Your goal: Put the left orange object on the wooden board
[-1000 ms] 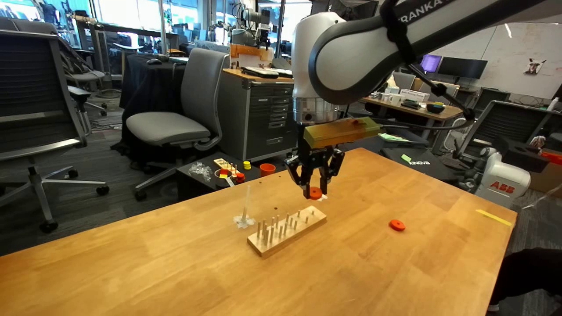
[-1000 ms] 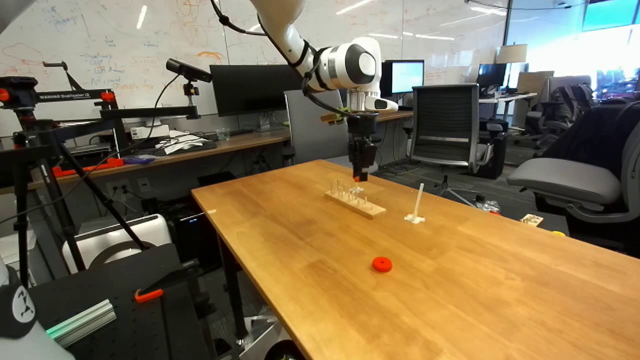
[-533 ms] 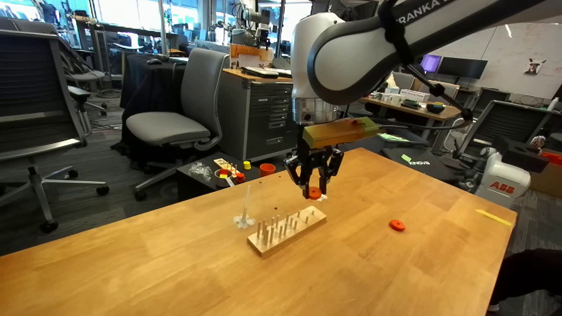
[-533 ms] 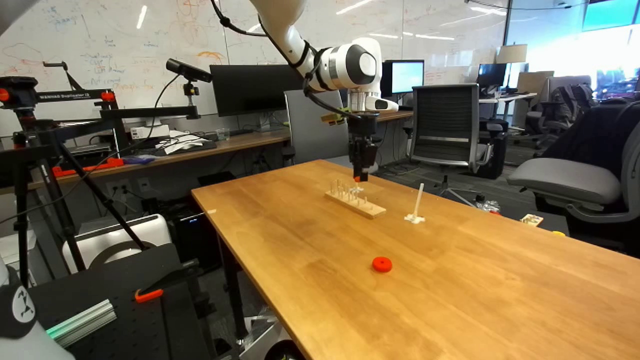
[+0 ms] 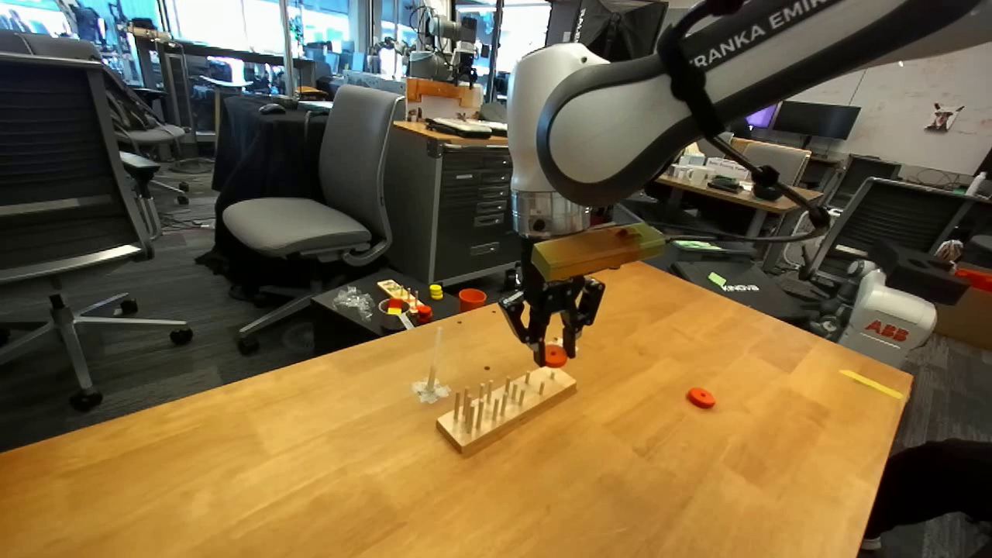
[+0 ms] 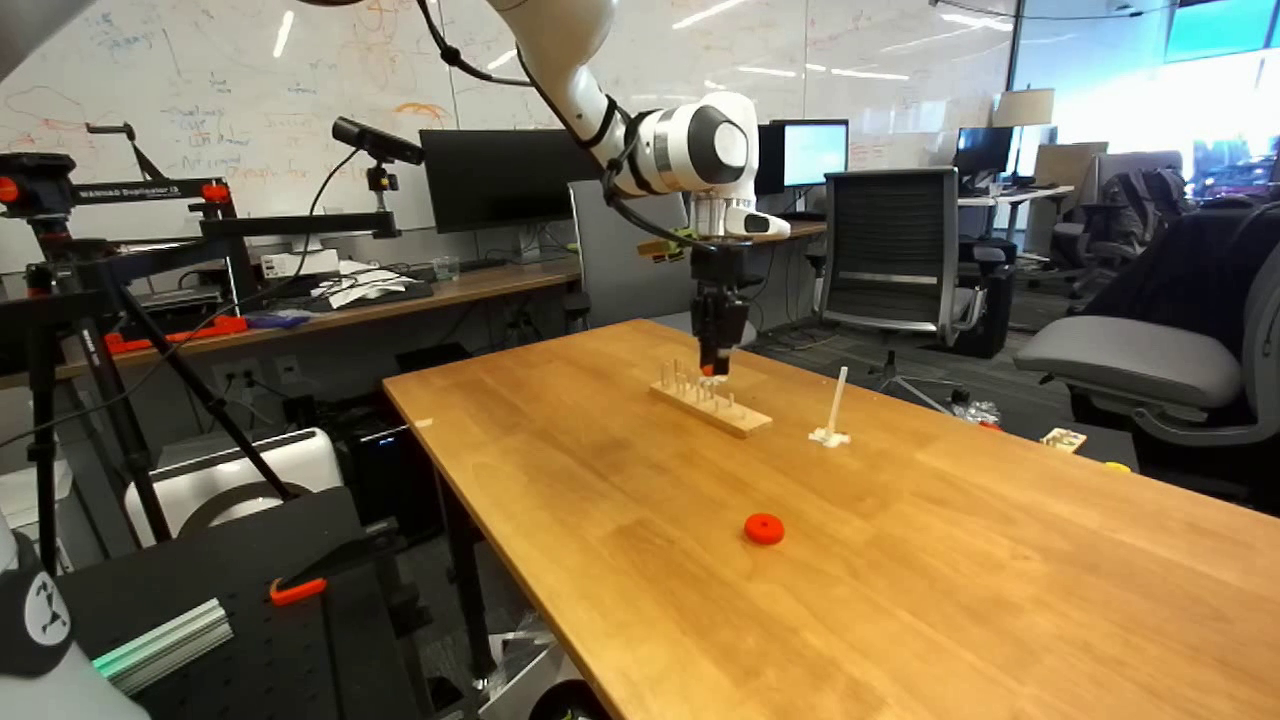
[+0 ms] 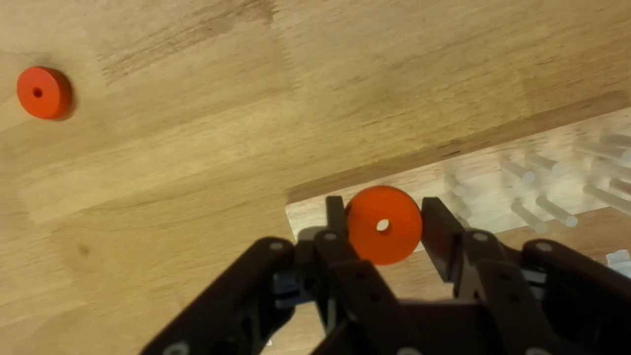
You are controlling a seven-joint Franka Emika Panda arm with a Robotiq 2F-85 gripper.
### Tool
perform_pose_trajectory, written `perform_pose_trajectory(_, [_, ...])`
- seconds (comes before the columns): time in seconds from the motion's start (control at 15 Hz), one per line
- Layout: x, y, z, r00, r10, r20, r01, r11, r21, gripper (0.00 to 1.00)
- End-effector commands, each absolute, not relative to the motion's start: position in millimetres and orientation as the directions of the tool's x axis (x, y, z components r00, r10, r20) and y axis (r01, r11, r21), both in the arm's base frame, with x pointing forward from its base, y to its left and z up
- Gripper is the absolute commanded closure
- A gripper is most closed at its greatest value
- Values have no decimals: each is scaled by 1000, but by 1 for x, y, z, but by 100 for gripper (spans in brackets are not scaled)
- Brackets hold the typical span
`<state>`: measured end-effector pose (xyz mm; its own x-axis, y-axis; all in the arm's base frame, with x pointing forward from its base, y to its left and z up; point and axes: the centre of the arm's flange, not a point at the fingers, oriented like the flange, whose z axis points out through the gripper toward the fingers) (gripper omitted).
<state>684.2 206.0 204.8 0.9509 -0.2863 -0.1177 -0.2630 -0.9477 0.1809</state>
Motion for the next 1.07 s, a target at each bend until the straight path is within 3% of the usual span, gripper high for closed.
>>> perform_pose_trajectory(0.0, [687, 210, 199, 953, -282, -107, -261, -949, 177, 83])
perform_pose_trajectory(1.0, [692, 214, 174, 958, -269, -100, -254, -957, 140, 83])
